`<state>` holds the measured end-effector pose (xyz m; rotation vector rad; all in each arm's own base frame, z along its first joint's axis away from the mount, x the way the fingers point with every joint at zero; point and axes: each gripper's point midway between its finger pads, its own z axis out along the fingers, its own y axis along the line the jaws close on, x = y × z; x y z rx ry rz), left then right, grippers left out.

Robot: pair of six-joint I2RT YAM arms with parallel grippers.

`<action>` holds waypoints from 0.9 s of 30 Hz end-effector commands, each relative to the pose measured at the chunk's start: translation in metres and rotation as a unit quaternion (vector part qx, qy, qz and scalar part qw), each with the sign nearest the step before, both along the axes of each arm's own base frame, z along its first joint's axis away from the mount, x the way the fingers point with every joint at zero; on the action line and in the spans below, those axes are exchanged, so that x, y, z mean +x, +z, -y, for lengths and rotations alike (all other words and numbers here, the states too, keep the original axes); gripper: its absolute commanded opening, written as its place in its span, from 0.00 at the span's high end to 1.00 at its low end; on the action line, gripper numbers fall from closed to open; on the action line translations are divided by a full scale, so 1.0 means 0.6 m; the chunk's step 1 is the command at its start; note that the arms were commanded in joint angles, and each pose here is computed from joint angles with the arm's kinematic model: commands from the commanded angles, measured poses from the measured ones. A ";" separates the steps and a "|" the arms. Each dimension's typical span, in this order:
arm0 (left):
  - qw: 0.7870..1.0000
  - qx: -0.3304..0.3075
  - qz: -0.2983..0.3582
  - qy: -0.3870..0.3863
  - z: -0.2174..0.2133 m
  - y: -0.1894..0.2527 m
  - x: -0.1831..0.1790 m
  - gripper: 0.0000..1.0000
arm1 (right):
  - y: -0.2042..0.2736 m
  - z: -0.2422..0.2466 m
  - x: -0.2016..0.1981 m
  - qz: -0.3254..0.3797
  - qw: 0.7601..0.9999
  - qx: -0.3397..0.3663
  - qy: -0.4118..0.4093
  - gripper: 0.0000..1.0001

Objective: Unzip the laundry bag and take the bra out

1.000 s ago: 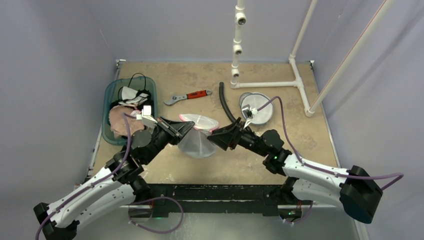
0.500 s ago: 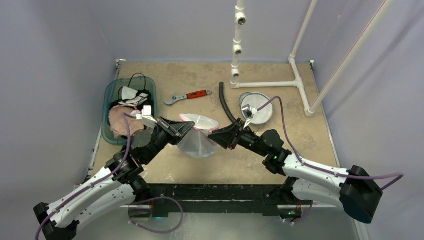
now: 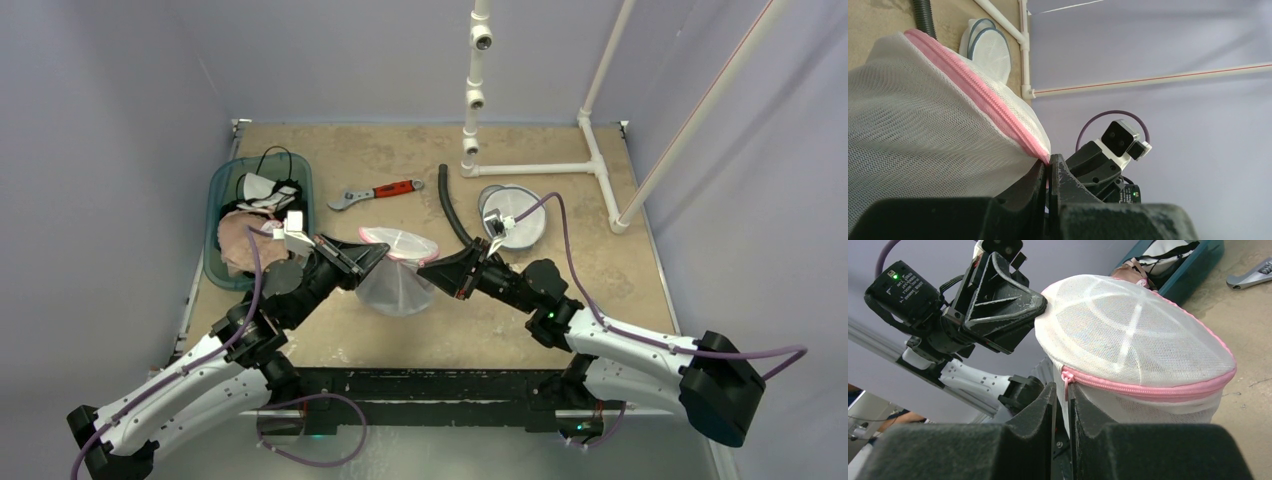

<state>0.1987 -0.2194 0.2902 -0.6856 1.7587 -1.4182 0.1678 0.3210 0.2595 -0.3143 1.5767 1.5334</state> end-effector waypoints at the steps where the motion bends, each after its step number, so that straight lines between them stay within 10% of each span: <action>1: 0.998 -0.049 0.048 -0.007 -0.001 0.074 -0.007 1.00 | 0.056 -0.002 0.005 0.030 0.999 0.038 -0.007 0.86; 27: 0.999 -0.027 0.043 -0.009 -0.004 0.055 -0.011 1.00 | -0.060 0.074 0.068 -0.009 0.978 -0.126 -0.164 1.00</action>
